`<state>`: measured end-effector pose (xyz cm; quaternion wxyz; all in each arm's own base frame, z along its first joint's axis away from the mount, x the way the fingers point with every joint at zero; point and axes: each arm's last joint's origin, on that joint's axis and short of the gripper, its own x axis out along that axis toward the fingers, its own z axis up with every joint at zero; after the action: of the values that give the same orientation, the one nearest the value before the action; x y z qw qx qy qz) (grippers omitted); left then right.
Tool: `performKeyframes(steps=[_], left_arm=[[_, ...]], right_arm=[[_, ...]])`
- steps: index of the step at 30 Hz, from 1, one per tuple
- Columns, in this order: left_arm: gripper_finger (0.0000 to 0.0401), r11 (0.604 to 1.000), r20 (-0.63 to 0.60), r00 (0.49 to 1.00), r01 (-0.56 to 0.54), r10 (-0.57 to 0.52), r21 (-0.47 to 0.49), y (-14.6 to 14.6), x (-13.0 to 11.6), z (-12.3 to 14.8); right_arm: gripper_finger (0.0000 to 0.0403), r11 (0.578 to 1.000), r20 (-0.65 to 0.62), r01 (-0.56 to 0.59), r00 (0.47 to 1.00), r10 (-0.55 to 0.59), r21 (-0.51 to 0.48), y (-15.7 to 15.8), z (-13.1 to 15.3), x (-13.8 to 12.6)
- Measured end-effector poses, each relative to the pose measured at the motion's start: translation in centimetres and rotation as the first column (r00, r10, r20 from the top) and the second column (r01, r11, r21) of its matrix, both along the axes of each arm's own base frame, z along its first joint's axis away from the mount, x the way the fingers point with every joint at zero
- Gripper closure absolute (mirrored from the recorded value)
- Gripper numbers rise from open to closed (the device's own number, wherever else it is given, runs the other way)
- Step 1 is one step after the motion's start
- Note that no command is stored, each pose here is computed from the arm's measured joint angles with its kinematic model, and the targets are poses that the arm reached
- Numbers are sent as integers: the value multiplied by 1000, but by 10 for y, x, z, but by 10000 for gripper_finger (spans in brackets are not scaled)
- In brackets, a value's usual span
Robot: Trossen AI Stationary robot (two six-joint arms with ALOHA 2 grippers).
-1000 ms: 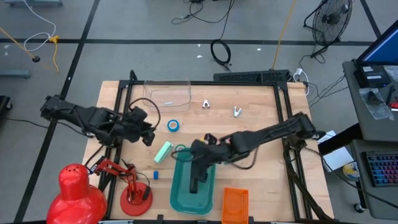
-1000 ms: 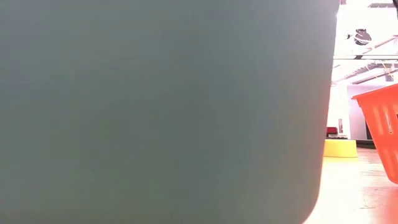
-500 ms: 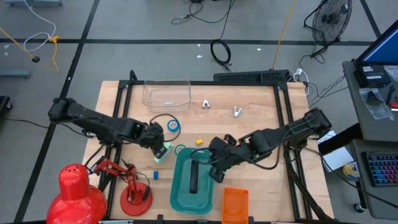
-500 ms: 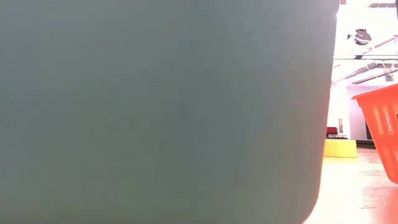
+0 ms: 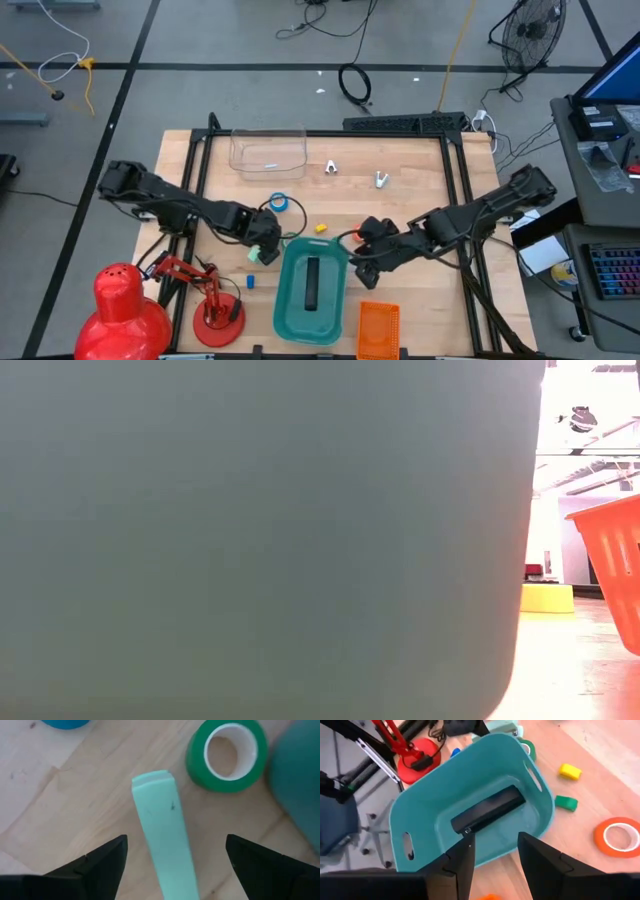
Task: Pick and place Stapler, Stapler remover, tape
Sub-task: Put the light green stapler into the green bin
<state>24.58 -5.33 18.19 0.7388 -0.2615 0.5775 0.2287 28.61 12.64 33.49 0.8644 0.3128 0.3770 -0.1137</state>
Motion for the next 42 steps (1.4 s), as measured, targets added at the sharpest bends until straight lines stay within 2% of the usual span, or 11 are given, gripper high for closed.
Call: performKeyframes(steps=[5, 12, 17, 21, 24, 27, 31, 33, 37, 39, 42], left_arm=[[110, 1000, -48, 999, 2, -2, 3, 3, 3, -9], [279, 999, -57, 998, 20, -22, -34, 12, 3, -8], [282, 998, -47, 997, 53, -55, -43, 19, -4, 5], [282, 997, -38, 996, 81, -81, 9, 26, -16, 31], [282, 989, 77, 987, 137, -141, 53, 30, -19, 64], [282, 975, 260, 940, 206, -220, 78, 29, -12, 104], [282, 944, 479, 814, 298, -329, 142, 27, 2, 162], [282, 927, 567, 734, 319, -373, 197, 25, 12, 190], [282, 877, 600, 640, 371, -479, 305, 23, 30, 222], [282, 855, 597, 615, 419, -515, 306, 20, 42, 228], [282, 802, 548, 599, 530, -584, 276, 12, 60, 220]], right_arm=[[261, 999, 42, 15, 999, -17, 43, 0, -8, -6], [261, 998, 75, 15, 997, -19, 61, 0, -11, -5], [261, 998, 73, 15, 997, -19, 58, 0, -11, -5], [261, 998, 74, 14, 997, -18, 56, 0, -11, -5], [261, 998, 74, 13, 997, -17, 58, 0, -11, -5], [261, 998, 75, 11, 997, -16, 59, 0, -11, -5], [261, 996, 68, -9, 998, 3, 83, 1, -11, -5], [261, 994, 65, -34, 998, 27, 107, 2, -10, -5], [261, 977, 69, -97, 994, 85, 189, 7, -5, -10], [261, 968, 60, -108, 994, 96, 228, 11, -1, -17], [266, 959, 8, -69, 998, 69, 275, 14, 4, -35]])
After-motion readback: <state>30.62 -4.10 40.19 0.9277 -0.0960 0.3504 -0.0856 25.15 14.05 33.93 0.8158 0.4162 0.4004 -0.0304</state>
